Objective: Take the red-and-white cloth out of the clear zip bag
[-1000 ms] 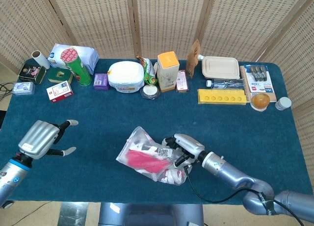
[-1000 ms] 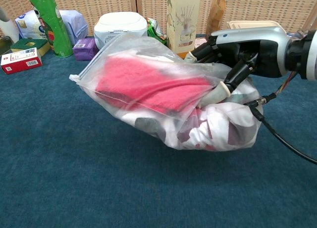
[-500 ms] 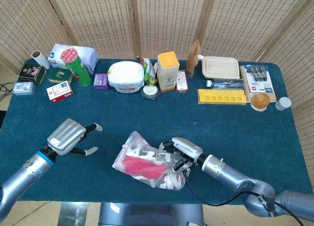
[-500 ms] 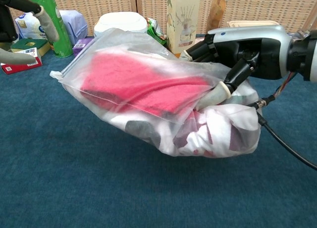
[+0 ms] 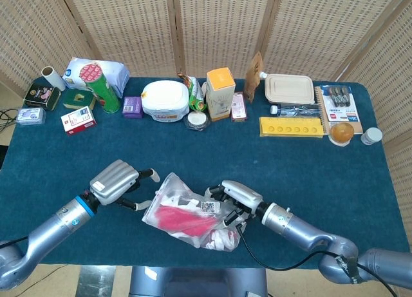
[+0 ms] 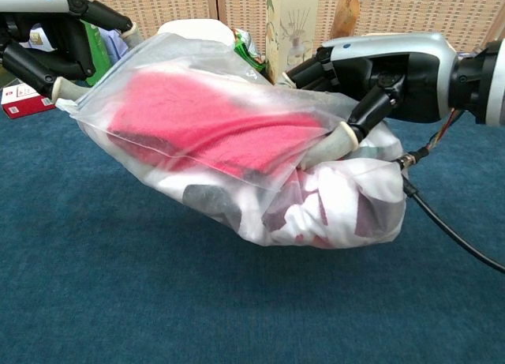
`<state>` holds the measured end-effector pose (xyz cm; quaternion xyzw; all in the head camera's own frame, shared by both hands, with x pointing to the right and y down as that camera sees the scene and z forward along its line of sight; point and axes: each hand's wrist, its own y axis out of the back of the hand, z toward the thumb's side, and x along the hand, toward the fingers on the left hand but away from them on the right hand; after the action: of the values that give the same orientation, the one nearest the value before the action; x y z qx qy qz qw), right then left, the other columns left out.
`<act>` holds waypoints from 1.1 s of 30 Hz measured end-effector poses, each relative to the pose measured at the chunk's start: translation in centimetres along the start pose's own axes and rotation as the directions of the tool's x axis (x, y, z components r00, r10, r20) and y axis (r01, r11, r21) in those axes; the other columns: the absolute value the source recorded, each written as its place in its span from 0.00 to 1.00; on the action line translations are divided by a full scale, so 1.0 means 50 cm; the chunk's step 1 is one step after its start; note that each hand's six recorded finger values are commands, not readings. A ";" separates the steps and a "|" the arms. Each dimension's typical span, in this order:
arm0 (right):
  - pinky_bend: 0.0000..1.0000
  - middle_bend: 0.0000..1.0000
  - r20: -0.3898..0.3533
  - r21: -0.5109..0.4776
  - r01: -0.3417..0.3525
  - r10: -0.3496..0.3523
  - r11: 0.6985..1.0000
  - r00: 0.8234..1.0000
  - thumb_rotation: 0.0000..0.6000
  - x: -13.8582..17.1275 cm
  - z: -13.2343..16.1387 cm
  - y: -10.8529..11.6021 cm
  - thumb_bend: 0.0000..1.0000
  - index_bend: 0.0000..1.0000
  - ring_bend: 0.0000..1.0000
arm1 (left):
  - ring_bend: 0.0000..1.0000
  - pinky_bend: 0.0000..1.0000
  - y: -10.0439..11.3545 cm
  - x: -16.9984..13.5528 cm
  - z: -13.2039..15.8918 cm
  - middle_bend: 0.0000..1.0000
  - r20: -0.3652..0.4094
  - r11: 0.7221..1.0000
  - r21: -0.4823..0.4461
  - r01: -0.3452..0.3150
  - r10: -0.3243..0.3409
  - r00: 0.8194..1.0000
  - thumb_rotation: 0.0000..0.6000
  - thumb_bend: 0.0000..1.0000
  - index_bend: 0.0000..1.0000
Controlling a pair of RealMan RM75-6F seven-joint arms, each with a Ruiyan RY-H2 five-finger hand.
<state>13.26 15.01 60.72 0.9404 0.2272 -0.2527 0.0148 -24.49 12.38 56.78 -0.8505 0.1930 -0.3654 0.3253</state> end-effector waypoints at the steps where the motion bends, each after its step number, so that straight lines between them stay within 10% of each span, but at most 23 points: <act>1: 0.97 0.84 0.000 -0.002 0.000 0.000 1.000 1.000 1.00 0.000 0.000 0.000 0.36 0.79 1.00 | 0.95 0.92 -0.002 0.004 0.005 1.00 0.008 1.000 -0.012 0.004 -0.004 1.000 0.66 0.26 0.36; 12: 0.97 0.84 -0.015 -0.025 -0.016 0.016 1.000 1.000 1.00 0.001 0.008 -0.007 0.36 0.79 1.00 | 0.95 0.92 -0.017 0.031 0.016 1.00 0.028 1.000 -0.021 -0.001 0.002 1.000 0.66 0.27 0.37; 19: 0.98 0.84 -0.021 -0.048 -0.024 0.023 0.999 1.000 1.00 0.000 0.009 -0.010 0.36 0.79 1.00 | 0.98 0.94 -0.029 0.049 0.025 1.00 0.040 0.993 -0.115 -0.005 0.010 0.999 0.98 0.47 0.66; 25: 0.98 0.84 -0.010 -0.056 -0.028 0.027 0.998 1.000 1.00 0.000 -0.001 -0.009 0.36 0.79 1.00 | 1.00 0.96 -0.035 0.074 0.026 1.00 0.044 0.983 -0.183 -0.016 0.024 0.999 1.00 0.56 0.85; 33: 0.98 0.83 0.001 -0.054 -0.038 0.038 0.998 0.999 1.00 -0.004 -0.009 -0.010 0.37 0.79 1.00 | 1.00 0.96 -0.049 0.081 0.006 1.00 0.010 0.978 -0.211 0.005 -0.003 1.000 1.00 0.55 0.86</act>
<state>13.09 15.43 61.25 0.9436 0.2160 -0.2470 0.0451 -21.38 11.95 60.33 -0.8823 0.2276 -0.3394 0.2336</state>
